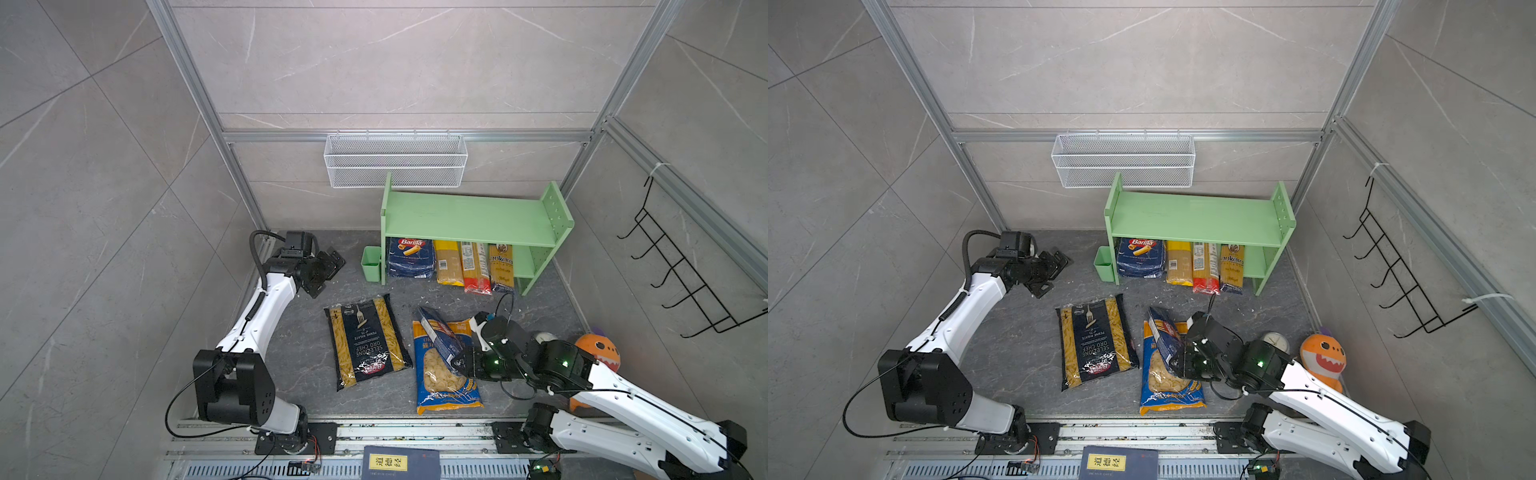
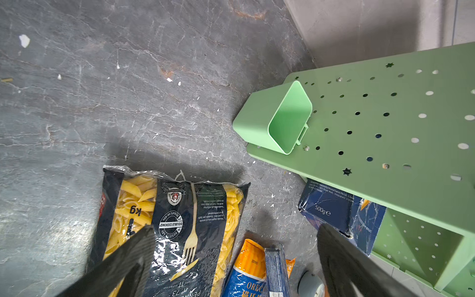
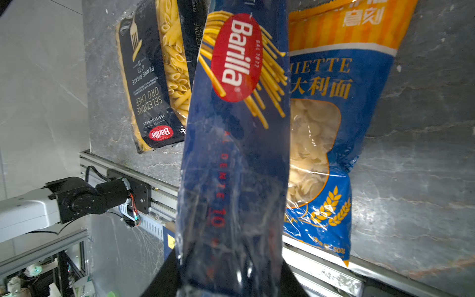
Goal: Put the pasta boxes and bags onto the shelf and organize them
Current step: 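Lift the blue spaghetti pack upright and carry it to the shelf with right gripper, then lower the blue spaghetti pack beside the Ankara pack on the lower tier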
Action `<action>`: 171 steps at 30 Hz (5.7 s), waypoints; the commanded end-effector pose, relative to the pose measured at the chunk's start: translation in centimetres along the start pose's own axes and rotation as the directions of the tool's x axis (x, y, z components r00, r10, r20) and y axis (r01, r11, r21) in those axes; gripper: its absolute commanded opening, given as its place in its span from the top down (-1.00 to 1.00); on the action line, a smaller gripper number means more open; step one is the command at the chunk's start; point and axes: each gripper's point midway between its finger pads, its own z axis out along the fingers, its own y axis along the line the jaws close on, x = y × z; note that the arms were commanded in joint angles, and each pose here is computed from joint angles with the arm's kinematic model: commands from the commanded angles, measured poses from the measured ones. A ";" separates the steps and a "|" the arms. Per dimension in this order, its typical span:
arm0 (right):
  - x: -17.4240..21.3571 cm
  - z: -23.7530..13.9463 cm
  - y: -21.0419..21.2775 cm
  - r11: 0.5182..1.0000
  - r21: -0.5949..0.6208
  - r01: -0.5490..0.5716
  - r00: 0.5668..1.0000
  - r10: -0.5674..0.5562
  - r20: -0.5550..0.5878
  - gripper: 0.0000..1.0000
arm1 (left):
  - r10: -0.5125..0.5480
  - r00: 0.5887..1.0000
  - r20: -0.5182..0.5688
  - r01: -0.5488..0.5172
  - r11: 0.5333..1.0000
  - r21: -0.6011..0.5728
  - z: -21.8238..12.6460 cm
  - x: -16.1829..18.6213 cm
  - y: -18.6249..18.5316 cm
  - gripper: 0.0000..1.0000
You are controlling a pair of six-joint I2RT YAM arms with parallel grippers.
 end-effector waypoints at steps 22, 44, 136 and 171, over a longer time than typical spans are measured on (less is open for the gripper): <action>-4.7 -11.6 4.1 0.966 -0.249 0.064 0.938 0.027 0.345 0.53 | 0.069 0.998 0.006 -0.069 0.997 0.038 0.9 -1.5 -3.1 -0.99; -9.6 -15.9 2.0 0.996 0.045 0.072 0.832 -0.086 0.549 0.56 | 0.093 0.996 0.007 -0.093 0.991 0.097 2.6 -3.3 -6.5 -0.99; -17.4 -1.8 -24.0 0.602 0.782 -0.164 0.981 0.018 0.193 0.66 | 0.087 0.993 0.083 -0.095 0.990 0.099 -0.8 -5.6 -4.2 -1.00; -16.8 2.6 -23.3 0.673 0.720 -0.168 0.984 0.075 0.159 0.56 | 0.057 0.988 0.142 -0.070 0.994 0.089 -6.2 -4.5 -0.8 -1.00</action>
